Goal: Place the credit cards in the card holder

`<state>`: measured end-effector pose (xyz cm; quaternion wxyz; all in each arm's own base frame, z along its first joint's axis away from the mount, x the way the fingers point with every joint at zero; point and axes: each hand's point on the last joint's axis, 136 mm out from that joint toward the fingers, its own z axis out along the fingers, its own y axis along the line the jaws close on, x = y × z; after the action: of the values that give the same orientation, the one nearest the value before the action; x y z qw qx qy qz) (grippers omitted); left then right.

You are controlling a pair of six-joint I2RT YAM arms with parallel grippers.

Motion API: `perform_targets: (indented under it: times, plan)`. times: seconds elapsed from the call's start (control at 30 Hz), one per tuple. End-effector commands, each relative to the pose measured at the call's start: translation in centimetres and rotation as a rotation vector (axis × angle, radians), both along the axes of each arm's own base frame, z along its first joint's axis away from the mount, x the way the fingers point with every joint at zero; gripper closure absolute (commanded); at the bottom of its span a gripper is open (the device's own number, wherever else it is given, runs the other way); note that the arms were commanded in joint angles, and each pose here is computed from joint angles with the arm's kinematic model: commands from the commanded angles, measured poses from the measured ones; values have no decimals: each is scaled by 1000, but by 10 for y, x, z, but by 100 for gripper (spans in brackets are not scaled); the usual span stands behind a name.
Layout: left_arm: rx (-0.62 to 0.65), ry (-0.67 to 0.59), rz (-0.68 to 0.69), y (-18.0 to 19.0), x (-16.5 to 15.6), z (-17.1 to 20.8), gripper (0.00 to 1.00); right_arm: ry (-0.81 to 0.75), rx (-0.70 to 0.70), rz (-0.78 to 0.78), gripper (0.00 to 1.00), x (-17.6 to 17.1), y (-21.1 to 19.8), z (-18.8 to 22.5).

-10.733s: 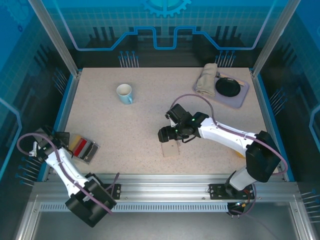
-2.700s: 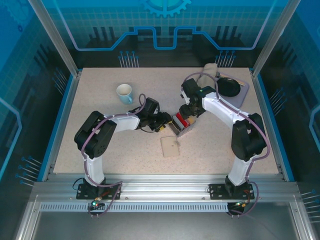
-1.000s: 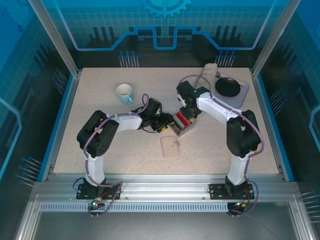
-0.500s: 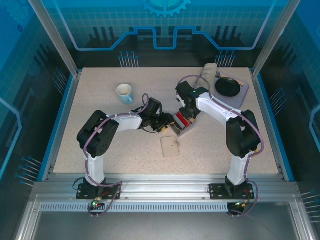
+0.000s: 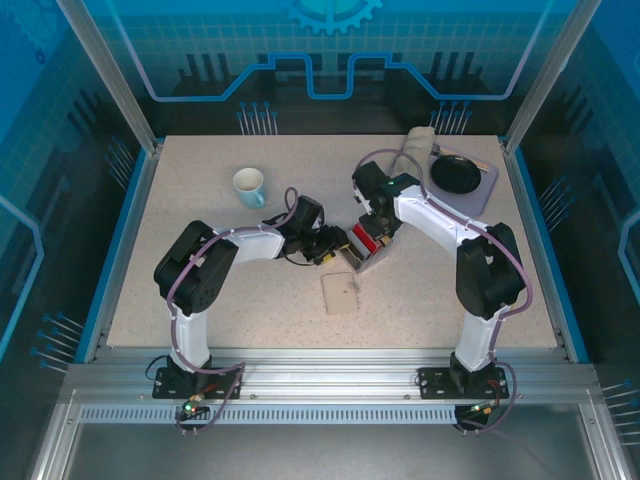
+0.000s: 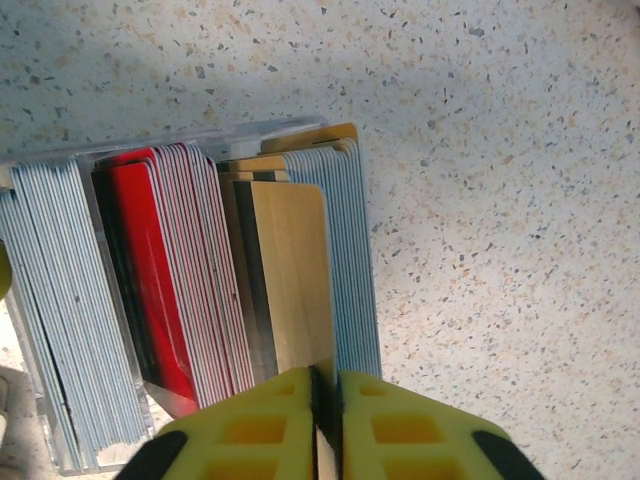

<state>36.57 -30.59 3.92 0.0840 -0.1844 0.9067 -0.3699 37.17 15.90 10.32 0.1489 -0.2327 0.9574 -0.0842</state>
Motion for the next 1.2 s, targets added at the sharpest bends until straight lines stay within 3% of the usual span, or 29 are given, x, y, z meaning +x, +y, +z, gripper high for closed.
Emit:
perform_targets:
  times: [0.0,0.6,0.87,1.17]
  plan:
    - [73,75,-13,11,-17,-19,45,-31,-8,-5,90,-2,-2,20]
    - [66,-15,-32,14,-16,14,38,-21,160,-27,98,-20,13,48]
    - [32,-127,-17,23,-22,55,29,-24,446,-108,98,-35,26,83]
    - [-193,-312,-45,14,-31,139,17,60,961,-260,97,-56,33,121]
